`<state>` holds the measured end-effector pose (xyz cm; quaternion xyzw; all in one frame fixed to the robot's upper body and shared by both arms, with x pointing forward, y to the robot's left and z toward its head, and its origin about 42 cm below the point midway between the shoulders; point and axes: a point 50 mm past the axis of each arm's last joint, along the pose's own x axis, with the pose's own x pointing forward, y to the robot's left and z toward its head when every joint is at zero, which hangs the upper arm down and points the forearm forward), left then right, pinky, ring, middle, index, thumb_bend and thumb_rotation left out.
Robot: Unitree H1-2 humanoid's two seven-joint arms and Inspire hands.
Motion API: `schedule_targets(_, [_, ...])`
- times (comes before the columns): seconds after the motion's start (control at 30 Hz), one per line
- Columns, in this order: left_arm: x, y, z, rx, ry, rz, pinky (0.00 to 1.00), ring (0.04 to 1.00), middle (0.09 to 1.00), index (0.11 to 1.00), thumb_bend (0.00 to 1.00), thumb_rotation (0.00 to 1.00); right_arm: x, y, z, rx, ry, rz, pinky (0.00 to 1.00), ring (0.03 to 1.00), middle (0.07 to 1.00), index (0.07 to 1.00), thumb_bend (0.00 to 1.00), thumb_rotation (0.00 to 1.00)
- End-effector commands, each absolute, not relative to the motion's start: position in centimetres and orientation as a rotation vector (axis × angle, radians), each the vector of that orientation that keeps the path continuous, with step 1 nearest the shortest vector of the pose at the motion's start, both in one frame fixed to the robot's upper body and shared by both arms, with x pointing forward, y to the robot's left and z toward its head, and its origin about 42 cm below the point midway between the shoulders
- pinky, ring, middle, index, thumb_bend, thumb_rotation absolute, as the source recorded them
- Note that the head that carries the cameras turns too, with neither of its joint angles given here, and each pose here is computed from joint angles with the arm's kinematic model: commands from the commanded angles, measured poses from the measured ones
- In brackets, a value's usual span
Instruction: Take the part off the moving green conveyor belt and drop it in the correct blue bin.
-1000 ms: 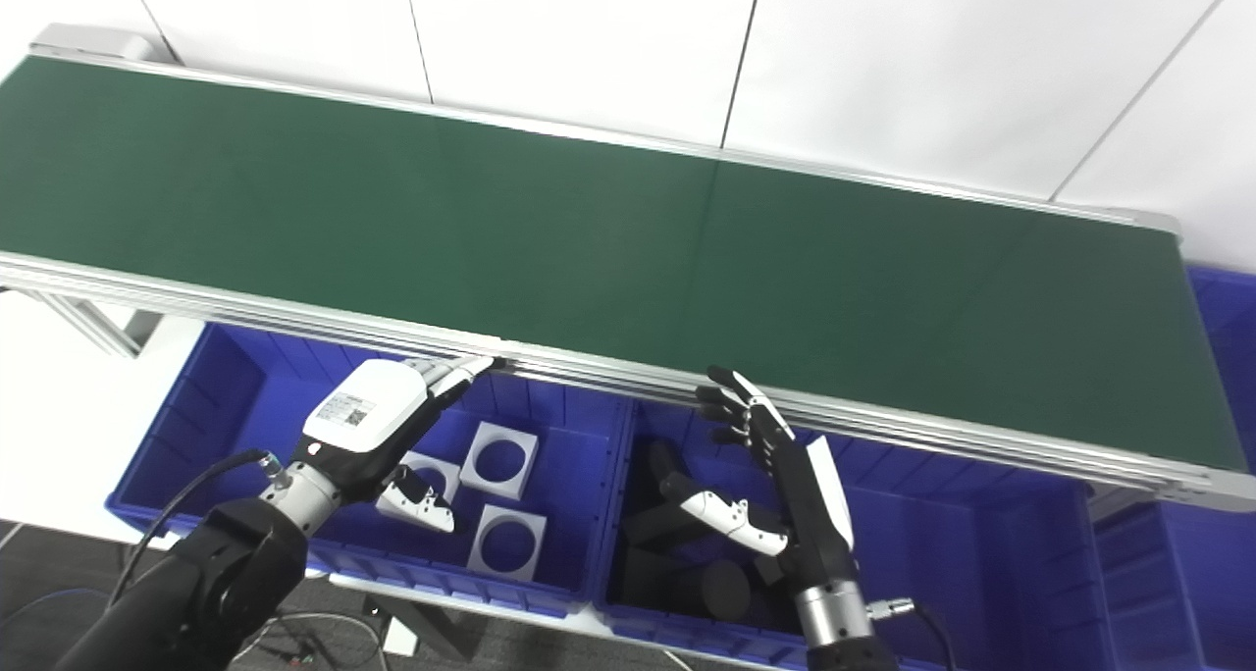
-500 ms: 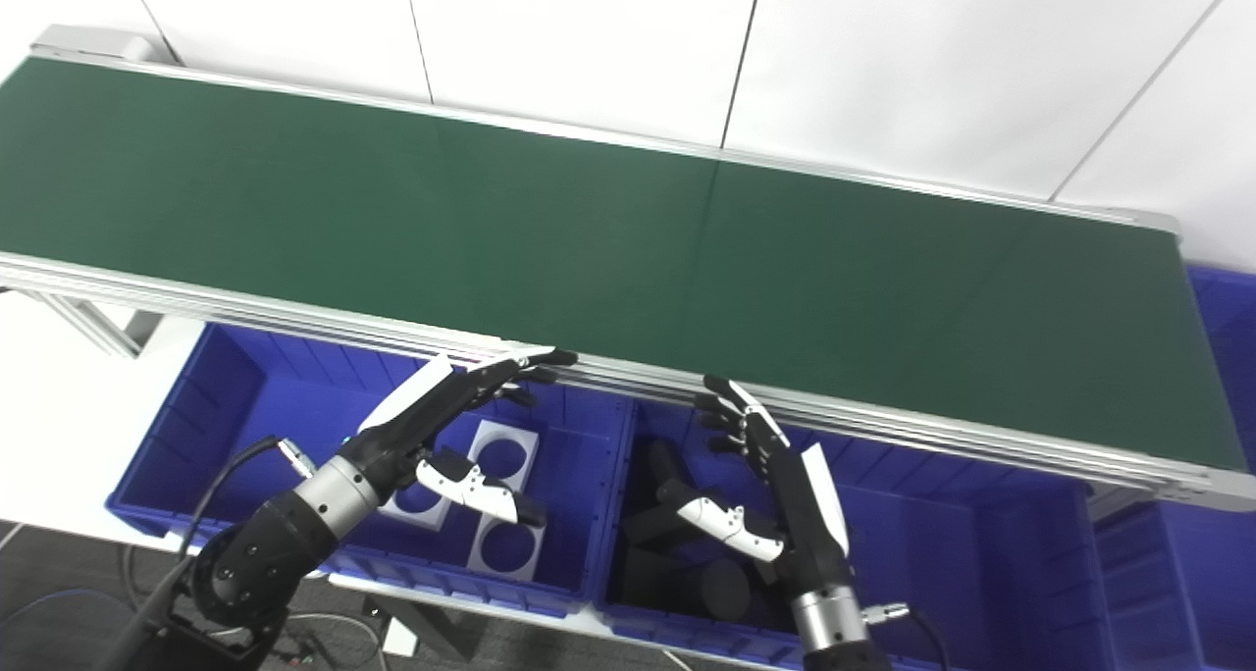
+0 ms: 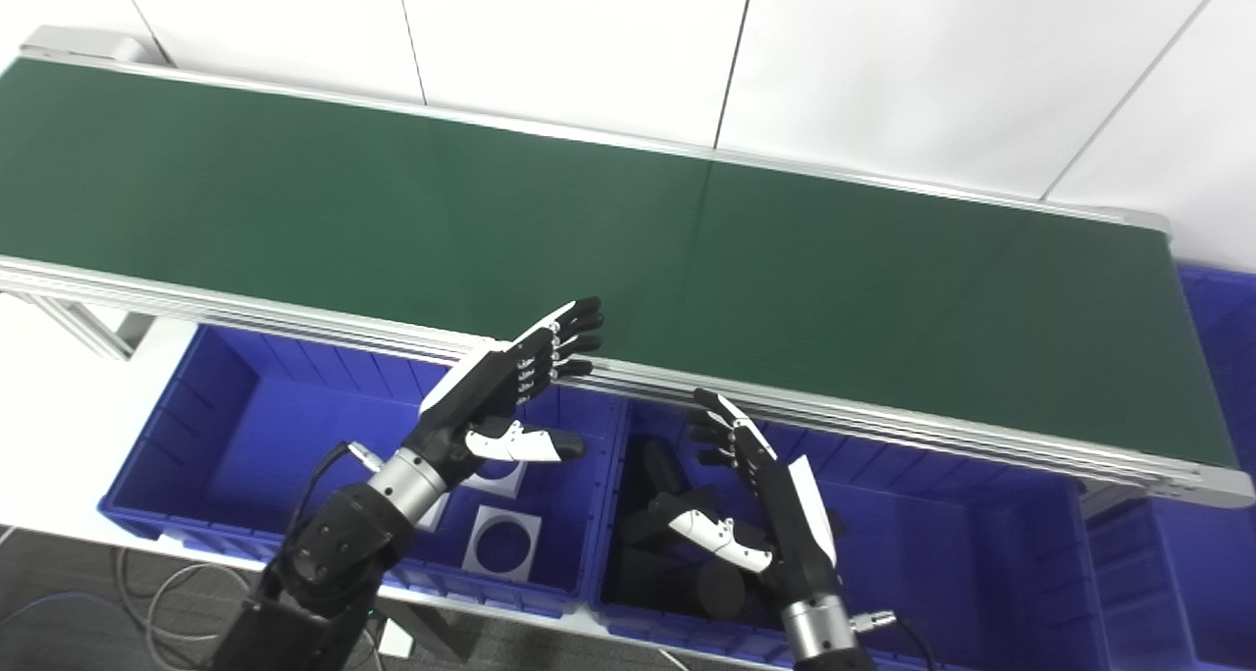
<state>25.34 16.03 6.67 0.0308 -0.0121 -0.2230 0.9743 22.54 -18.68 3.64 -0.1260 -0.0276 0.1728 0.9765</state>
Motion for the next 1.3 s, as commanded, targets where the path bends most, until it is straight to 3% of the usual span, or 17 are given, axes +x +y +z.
schedule_targets(0.0, [25.8, 16.3, 7.2, 0.05, -0.093, -0.427, 0.88, 0.933, 0.956, 0.955, 1.0, 0.44, 22.9, -18.0, 4.4, -0.237, -0.139, 0.348, 0.73, 0.801, 0.825, 0.878, 0.73, 0.53])
schedule_targets(0.23, [25.2, 18.2, 5.2, 0.056, -0.046, -0.398, 0.88, 0.923, 0.932, 0.933, 1.0, 0.4, 22.7, -17.0, 3.6, -0.232, -0.122, 0.342, 0.72, 0.797, 0.826, 0.881, 0.75, 0.64])
schedule_targets(0.73, [25.0, 21.6, 3.8, 0.033, -0.02, -0.392, 0.88, 0.905, 0.905, 0.92, 1.0, 0.32, 23.5, -14.4, 2.5, -0.236, -0.124, 0.346, 0.73, 0.796, 0.829, 0.878, 0.71, 0.63])
schedule_targets(0.97, [25.2, 22.4, 3.7, 0.053, -0.03, -0.408, 0.9, 0.903, 0.907, 0.918, 1.0, 0.29, 23.8, -13.8, 2.2, -0.255, -0.121, 0.344, 0.73, 0.803, 0.84, 0.887, 0.73, 0.69])
schedule_targets(1.27, [25.0, 22.0, 4.0, 0.035, -0.035, -0.427, 0.87, 0.905, 0.911, 0.905, 1.0, 0.26, 23.7, -14.3, 2.3, -0.241, -0.123, 0.335, 0.73, 0.799, 0.834, 0.882, 0.67, 0.61])
